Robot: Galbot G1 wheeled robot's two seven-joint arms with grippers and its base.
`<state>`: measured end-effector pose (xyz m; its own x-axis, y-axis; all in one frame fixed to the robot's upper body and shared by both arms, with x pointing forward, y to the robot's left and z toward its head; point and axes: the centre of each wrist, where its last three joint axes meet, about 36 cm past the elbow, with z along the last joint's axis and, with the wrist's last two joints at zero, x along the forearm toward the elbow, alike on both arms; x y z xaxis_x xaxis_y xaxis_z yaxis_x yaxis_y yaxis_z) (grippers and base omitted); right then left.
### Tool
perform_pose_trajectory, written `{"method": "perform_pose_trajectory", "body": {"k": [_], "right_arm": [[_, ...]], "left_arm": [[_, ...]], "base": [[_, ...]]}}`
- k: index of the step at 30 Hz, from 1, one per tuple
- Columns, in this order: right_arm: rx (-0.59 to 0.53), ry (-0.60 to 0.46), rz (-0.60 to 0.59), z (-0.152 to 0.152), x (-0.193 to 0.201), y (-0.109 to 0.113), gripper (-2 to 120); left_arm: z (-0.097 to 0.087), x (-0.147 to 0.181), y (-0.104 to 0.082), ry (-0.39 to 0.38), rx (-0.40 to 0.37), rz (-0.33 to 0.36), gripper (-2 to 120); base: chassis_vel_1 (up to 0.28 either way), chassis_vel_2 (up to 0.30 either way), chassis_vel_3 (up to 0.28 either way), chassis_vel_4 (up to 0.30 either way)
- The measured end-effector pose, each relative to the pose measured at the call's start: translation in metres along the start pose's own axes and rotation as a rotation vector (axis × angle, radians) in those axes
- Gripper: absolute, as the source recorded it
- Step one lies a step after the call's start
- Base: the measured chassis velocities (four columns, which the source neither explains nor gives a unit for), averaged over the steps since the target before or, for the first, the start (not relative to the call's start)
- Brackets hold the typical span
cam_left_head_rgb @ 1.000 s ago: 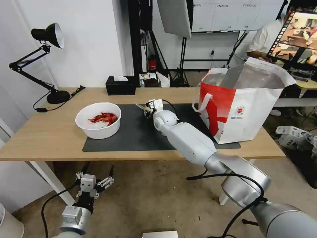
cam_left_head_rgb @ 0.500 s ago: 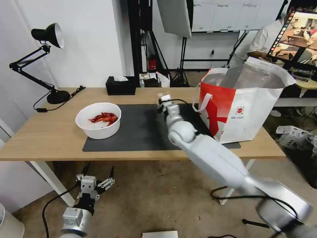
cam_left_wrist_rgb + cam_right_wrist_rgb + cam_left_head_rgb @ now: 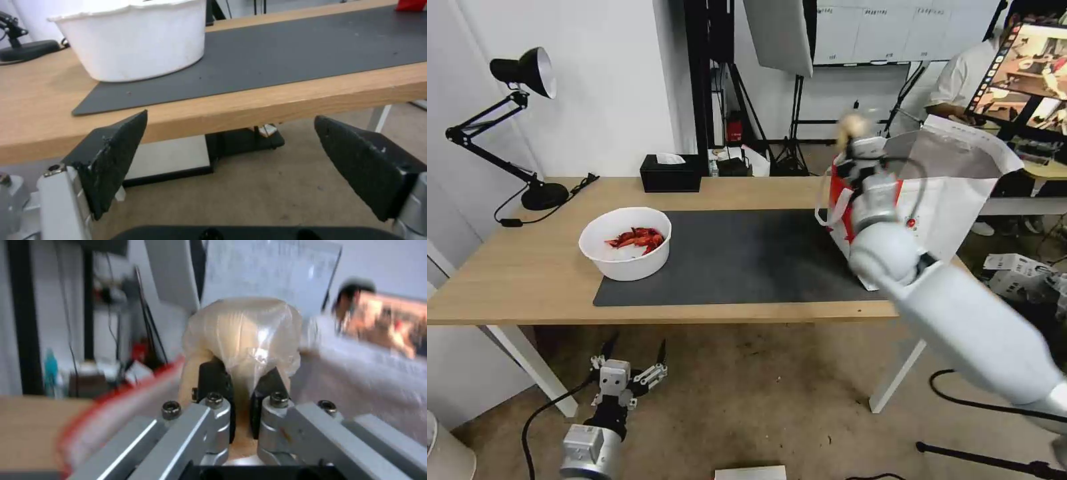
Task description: Pick up the trash from the table and place it into the takeout bag.
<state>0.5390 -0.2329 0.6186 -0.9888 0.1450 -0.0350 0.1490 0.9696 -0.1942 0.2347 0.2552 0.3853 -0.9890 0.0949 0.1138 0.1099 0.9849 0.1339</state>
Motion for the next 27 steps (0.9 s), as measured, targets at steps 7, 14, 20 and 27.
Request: {"method": "perform_pose_trajectory", "body": {"k": [7, 14, 20, 27], "right_arm": [[-0.012, 0.112, 0.010, -0.016, -0.010, -0.026, 3], [0.001, 0.289, -0.082, -0.053, -0.003, -0.036, 28], [0.004, 0.296, -0.083, -0.059, -0.007, -0.039, 52], [0.000, 0.300, -0.081, -0.057, -0.009, -0.039, 75]], "left_arm": [[-0.001, -0.002, 0.002, -0.008, -0.005, 0.010, 100], [-0.002, -0.003, 0.004, -0.010, -0.009, 0.026, 100], [-0.002, -0.003, 0.004, -0.011, -0.010, 0.026, 100], [-0.001, -0.004, 0.004, -0.009, -0.009, 0.025, 100]], "base": [[0.000, 0.000, 0.000, 0.000], [0.000, 0.000, 0.000, 0.000], [0.000, 0.000, 0.000, 0.000], [0.000, 0.000, 0.000, 0.000]]}}
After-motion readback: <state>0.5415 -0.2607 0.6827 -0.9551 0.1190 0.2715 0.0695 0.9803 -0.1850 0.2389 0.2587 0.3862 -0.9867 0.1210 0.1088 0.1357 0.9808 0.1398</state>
